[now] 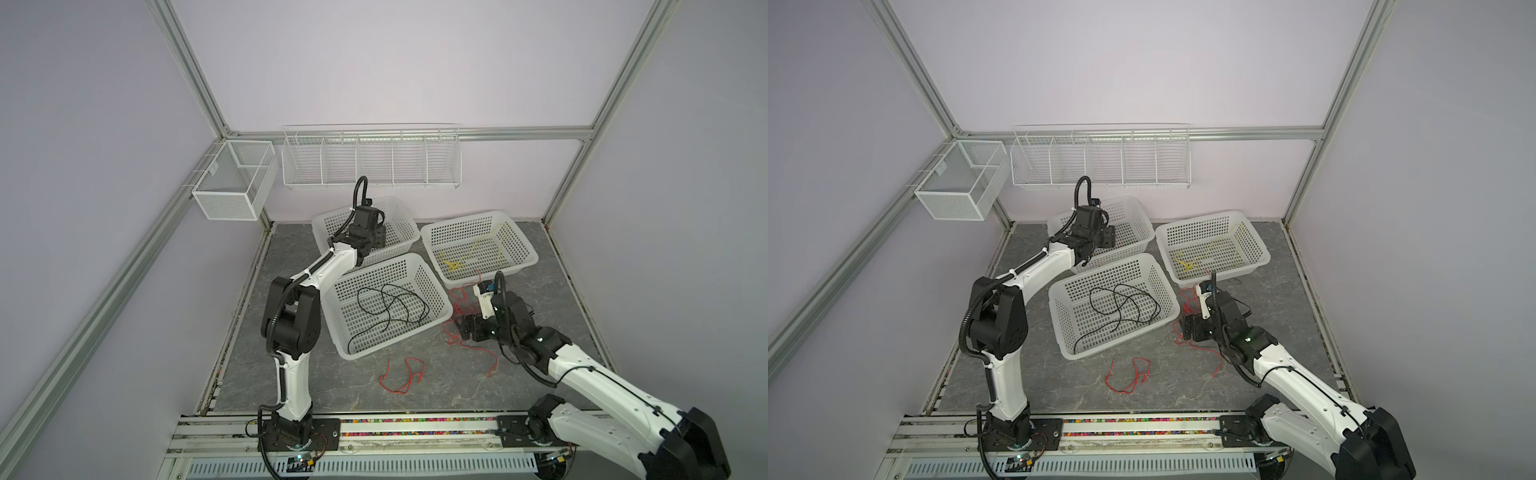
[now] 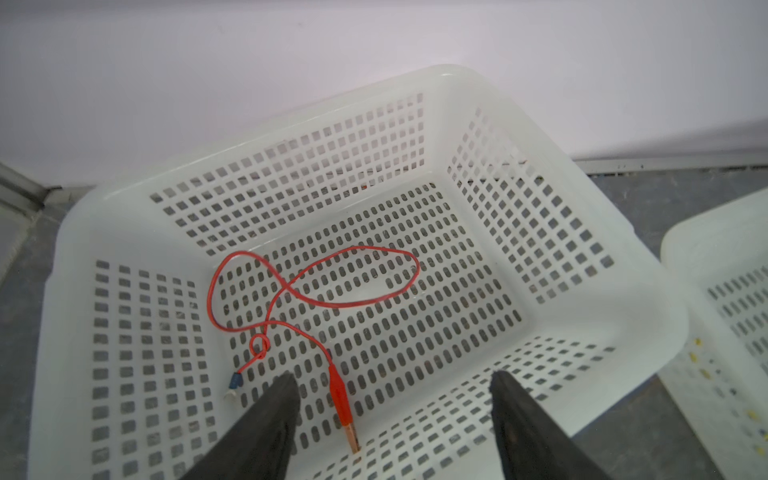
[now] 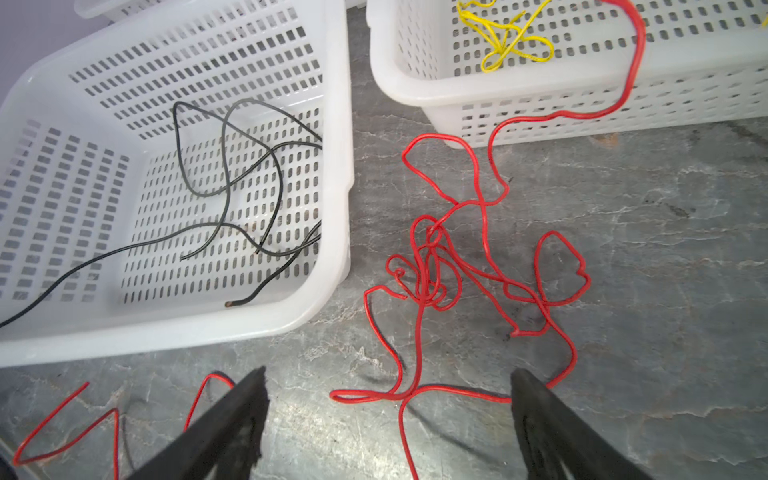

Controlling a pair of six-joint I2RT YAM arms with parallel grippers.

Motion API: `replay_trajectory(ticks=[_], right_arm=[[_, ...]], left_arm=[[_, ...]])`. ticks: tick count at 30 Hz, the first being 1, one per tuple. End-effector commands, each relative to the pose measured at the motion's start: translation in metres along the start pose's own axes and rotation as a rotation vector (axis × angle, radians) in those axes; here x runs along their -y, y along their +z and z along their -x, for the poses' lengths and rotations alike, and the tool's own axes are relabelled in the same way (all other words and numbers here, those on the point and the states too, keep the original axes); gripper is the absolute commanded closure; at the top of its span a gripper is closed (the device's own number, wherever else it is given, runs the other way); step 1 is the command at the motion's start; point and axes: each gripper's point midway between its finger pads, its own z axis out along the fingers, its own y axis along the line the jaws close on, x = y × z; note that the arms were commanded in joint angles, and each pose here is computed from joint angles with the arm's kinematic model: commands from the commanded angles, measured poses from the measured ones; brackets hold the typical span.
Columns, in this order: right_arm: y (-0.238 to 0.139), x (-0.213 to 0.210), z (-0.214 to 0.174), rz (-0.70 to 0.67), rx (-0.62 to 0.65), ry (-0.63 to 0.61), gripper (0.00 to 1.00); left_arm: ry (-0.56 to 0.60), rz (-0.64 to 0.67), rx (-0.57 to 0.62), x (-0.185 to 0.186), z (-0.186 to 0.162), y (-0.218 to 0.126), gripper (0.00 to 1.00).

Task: Untangle the cables
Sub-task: 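Open the left gripper to drop the red wire into the farthest basket, then move the right gripper to the loose red wire while the left withdraws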

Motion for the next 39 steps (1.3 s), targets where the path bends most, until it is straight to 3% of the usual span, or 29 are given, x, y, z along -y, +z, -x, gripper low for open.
replay_trajectory(ticks=[1, 6, 14, 19, 27, 39], right_arm=[[-0.003, -0.007, -0.010, 0.030, -0.015, -0.041, 0.08], [-0.006, -0.012, -0.025, 0.047, -0.037, -0.061, 0.08], [-0.012, -0.031, -0.054, 0.093, -0.099, -0.112, 0.08], [-0.009, -0.052, -0.069, 0.125, -0.132, -0.176, 0.12], [0.015, -0.090, -0.085, 0.092, -0.184, -0.347, 0.21], [0.037, -0.154, -0.103, 0.212, -0.239, -0.463, 0.23]], left_arm=[[-0.027, -0.044, 0.022, 0.004, 0.011, -0.017, 0.07], [-0.026, -0.101, 0.018, 0.010, 0.007, -0.035, 0.06], [0.041, -0.140, 0.075, 0.031, -0.011, -0.099, 0.06], [0.019, -0.180, 0.089, 0.037, -0.031, -0.131, 0.06], [-0.021, -0.175, 0.113, 0.020, -0.052, -0.158, 0.06], [-0.042, -0.204, 0.132, 0.012, -0.063, -0.181, 0.06]])
